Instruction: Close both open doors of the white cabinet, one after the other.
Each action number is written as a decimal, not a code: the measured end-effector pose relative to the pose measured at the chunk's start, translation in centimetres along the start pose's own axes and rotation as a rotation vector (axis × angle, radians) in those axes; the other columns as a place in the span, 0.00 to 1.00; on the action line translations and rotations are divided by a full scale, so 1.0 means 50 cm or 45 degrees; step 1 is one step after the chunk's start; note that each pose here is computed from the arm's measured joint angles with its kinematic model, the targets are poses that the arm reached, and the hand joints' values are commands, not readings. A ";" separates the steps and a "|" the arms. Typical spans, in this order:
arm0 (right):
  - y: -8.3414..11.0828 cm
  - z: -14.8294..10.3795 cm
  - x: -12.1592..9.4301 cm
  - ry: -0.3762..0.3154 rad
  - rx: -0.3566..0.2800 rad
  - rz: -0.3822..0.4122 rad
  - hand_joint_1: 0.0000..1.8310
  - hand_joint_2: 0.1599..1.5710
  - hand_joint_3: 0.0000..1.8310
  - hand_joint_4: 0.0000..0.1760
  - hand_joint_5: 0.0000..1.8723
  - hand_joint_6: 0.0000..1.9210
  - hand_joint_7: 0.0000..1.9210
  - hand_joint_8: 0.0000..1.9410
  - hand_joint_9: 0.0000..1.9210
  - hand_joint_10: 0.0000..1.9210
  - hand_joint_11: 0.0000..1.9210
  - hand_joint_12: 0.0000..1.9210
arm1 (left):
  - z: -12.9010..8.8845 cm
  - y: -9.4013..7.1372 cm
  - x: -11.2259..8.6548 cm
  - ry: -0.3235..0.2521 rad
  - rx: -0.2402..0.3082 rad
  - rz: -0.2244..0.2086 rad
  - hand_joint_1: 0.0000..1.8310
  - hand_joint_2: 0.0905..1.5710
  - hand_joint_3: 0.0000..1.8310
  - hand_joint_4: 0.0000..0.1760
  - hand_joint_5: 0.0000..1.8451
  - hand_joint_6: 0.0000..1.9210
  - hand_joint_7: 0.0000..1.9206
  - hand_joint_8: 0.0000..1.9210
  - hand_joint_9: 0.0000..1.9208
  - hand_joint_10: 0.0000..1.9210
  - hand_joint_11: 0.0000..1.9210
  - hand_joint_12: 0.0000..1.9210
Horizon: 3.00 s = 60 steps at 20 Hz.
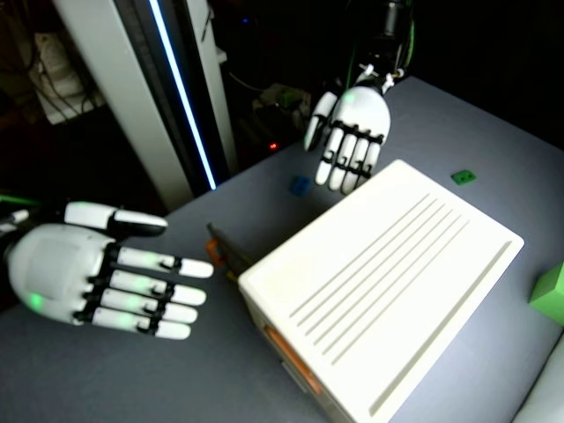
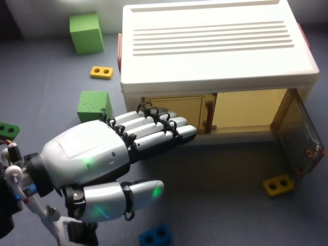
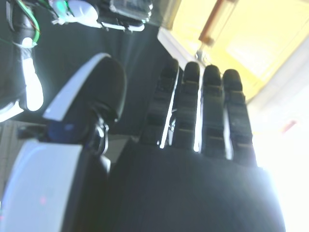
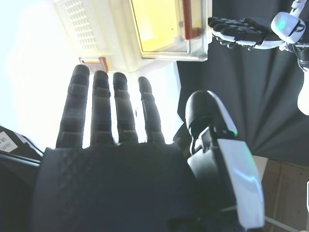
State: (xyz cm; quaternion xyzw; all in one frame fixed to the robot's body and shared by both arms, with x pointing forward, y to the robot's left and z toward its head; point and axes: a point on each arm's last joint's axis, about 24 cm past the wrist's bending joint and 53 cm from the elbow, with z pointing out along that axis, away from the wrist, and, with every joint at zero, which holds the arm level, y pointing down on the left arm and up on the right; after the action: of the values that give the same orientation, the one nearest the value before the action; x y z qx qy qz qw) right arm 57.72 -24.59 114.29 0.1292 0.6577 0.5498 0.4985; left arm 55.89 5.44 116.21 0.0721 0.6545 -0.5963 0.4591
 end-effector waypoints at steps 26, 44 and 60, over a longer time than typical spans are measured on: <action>0.025 0.048 0.118 0.217 -0.078 0.032 0.00 0.98 0.01 0.15 0.03 0.00 0.02 0.00 0.02 0.00 0.04 0.00 | -0.209 0.056 -0.151 -0.427 -0.333 0.100 0.00 1.00 0.09 0.00 0.08 0.00 0.08 0.00 0.07 0.00 0.00 0.30; 0.069 0.112 0.149 0.255 -0.217 0.027 0.00 0.97 0.00 0.08 0.01 0.00 0.01 0.00 0.01 0.00 0.04 0.01 | -0.216 0.053 -0.156 -0.446 -0.331 0.104 0.00 1.00 0.02 0.00 0.09 0.00 0.09 0.00 0.08 0.00 0.00 0.33; 0.070 0.115 0.145 0.286 -0.216 0.110 0.00 0.99 0.00 0.00 0.04 0.01 0.03 0.01 0.02 0.01 0.05 0.01 | -0.216 0.052 -0.152 -0.439 -0.326 0.100 0.00 1.00 0.03 0.00 0.09 0.00 0.08 0.00 0.08 0.00 0.00 0.27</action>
State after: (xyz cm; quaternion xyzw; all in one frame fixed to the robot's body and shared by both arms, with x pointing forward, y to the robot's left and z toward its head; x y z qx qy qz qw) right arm 57.59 -14.71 114.13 0.0526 0.6543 0.6355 0.4067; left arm 56.32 18.77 118.14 -0.0644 0.6335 -0.4933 0.5926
